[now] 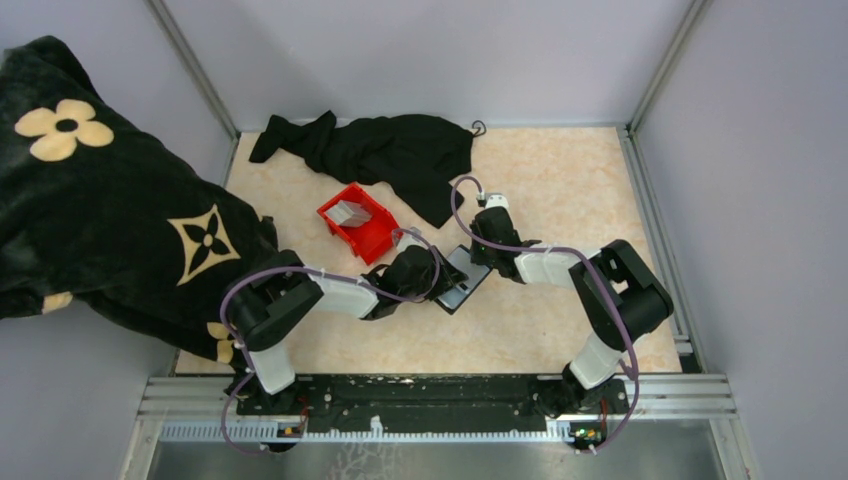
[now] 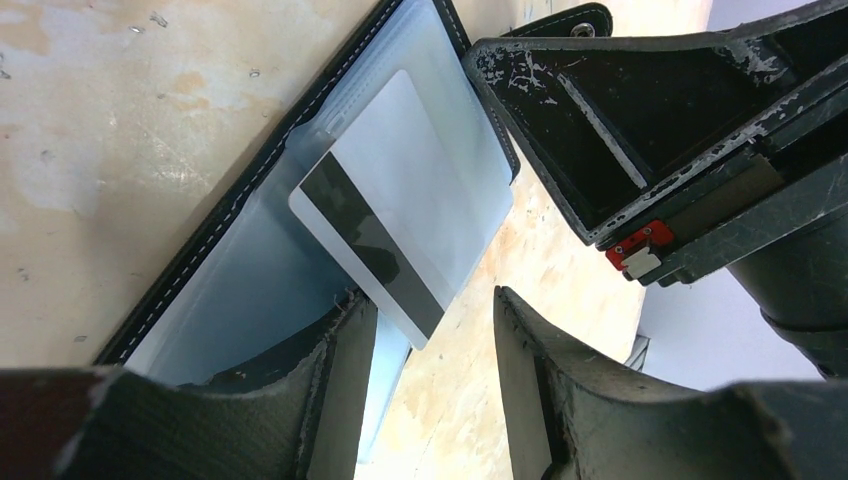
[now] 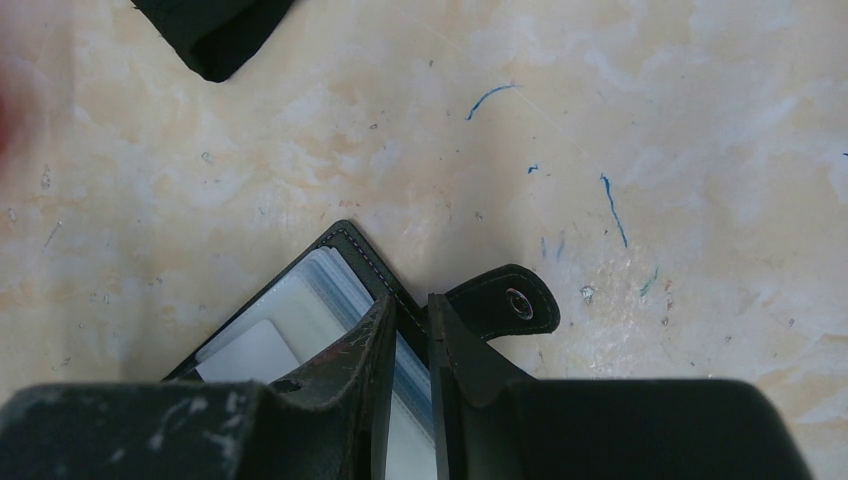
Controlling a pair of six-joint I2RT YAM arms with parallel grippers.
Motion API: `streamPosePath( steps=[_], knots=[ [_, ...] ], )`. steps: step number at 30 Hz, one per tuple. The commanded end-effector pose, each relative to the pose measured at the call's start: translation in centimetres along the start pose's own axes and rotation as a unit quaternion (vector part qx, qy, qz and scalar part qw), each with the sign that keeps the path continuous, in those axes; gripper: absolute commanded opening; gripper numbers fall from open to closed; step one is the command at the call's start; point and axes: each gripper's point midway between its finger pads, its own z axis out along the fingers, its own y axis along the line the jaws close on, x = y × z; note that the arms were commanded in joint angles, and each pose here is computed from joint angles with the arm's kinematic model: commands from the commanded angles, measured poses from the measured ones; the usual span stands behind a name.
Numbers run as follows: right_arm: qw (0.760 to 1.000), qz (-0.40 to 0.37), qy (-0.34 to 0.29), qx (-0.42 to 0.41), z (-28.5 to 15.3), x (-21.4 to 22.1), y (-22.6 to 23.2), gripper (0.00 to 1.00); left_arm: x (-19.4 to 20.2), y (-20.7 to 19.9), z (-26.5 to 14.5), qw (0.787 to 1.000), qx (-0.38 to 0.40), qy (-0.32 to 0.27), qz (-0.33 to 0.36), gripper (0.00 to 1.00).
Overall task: Put the credit cards into the card holder
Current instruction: Insert the credit card into the card holder.
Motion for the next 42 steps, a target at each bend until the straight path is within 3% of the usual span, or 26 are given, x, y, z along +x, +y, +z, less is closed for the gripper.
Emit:
streamPosePath(
  steps=[1,6,18,23,42],
  knots=[
    [0.993,-0.019,0.113,0.001,-0.5,7.1,-0.5,0.19,2.2,7.3,-1.3,0.991,-0.118,0.048,0.051,0.55],
    [0.993,-0.019,0.114,0.001,-0.5,7.1,-0.5,0.19,1.9,7.3,-1.5,0.989,-0.122,0.044,0.067,0.54],
    [0.993,-0.022,0.113,0.004,-0.4,6.9,-0.6,0.19,1.1,7.8,-1.0,0.986,-0.137,0.028,0.094,0.35],
    [0.993,-0.023,0.115,0.003,-0.4,7.0,-0.6,0.19,0.8,6.9,-0.3,0.986,-0.132,0.027,0.099,0.31],
    [0.993,-0.025,0.116,0.001,-0.3,6.9,-0.4,0.19,0.1,5.1,1.8,0.987,-0.126,0.021,0.102,0.33]
  ],
)
